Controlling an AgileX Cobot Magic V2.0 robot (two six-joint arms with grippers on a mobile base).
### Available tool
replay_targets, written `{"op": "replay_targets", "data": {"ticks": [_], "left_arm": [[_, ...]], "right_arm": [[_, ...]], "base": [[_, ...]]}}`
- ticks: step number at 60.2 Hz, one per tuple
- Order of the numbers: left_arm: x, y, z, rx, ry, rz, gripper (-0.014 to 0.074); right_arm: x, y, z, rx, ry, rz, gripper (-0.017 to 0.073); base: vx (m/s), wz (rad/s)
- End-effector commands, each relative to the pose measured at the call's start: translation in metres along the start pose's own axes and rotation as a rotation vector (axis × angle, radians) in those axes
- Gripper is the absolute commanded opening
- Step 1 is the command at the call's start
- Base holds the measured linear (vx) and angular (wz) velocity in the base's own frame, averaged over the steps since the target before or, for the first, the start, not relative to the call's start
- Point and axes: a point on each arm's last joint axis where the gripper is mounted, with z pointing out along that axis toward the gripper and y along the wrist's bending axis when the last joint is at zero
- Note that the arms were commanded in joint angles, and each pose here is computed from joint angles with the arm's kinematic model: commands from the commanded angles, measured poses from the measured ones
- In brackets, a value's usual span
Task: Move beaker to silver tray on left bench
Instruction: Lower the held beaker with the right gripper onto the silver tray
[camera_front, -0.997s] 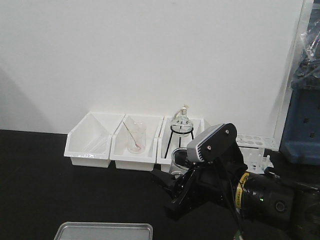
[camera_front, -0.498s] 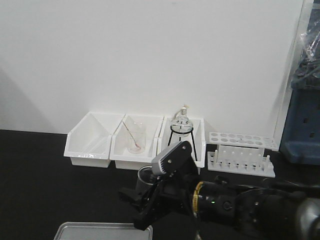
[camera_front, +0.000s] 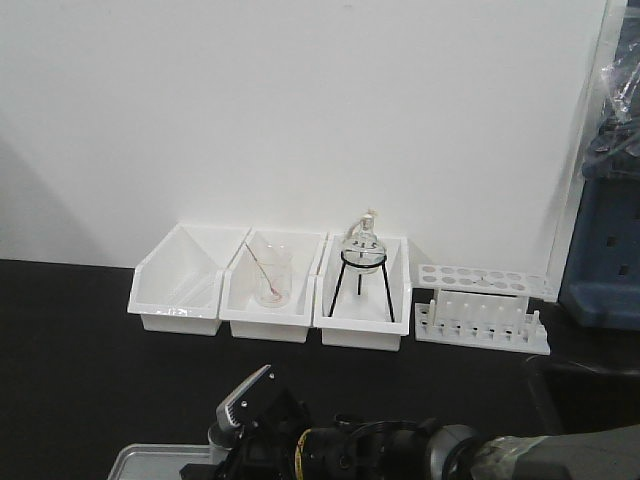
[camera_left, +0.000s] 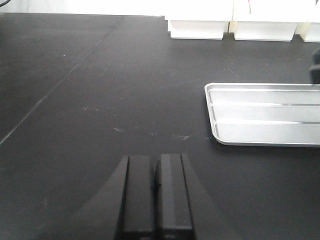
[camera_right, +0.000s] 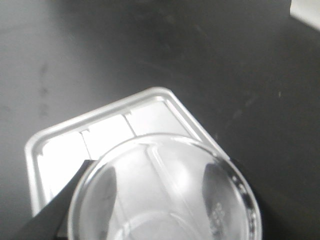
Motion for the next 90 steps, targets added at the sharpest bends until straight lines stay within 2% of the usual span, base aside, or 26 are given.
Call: {"op": "replay_targets", "data": {"ticks": [1, 22, 36, 47, 56, 59, 60, 62, 76, 90], "left_arm": [[-0.001, 0.0, 0.002, 0.0, -0.065, -0.008, 0.0001], [-0.001, 0.0, 0.002, 0.0, -0.065, -0.008, 0.0001], [-0.001, 0.0, 0.002, 0.0, -0.065, -0.008, 0.0001], [-0.001, 0.0, 0.002, 0.0, -0.065, -0.008, 0.0001], [-0.001, 0.0, 0.002, 0.0, -0.065, -0.008, 0.0001], [-0.001, 0.0, 0.002, 0.0, -0.065, -0.008, 0.0001], [-0.001, 0.0, 0.002, 0.0, -0.065, -0.008, 0.0001], [-0.001, 0.0, 0.002, 0.0, -0.065, -0.008, 0.0001], [-0.001, 0.0, 0.002, 0.0, -0.065, -0.008, 0.0001], [-0.001, 0.0, 0.002, 0.0, -0.065, -0.008, 0.0001]], "right_arm": [[-0.033, 0.001, -0.005, -0.02, -0.118, -0.015, -0.0001], [-0.004, -0.007, 0.011, 0.005, -0.039, 0.032, 0.0022], [-0.002, -0.01, 0.011, 0.039, -0.012, 0.032, 0.0108], [-0.003, -0.008, 0.011, 0.024, -0.024, 0.033, 0.0253], [-0.006, -0.005, 0.011, -0.013, -0.054, 0.03, 0.0413], [-0.007, -0.004, 0.011, -0.026, -0.065, 0.029, 0.0472], [-0.011, 0.0, 0.01, -0.068, -0.101, 0.028, 0.0561], [-0.012, 0.001, 0.01, -0.079, -0.11, 0.027, 0.0575], [-0.027, 0.005, 0.002, -0.096, -0.152, 0.005, 0.0594], [-0.055, 0.01, -0.016, -0.087, -0.2, -0.047, 0.0594]], "base": [[0.0, 0.0], [0.0, 0.0], [0.0, 0.0], [0.0, 0.0], [0.0, 0.0], [0.0, 0.0], [0.0, 0.0], [0.0, 0.0], [0.0, 0.0], [0.0, 0.0]]}}
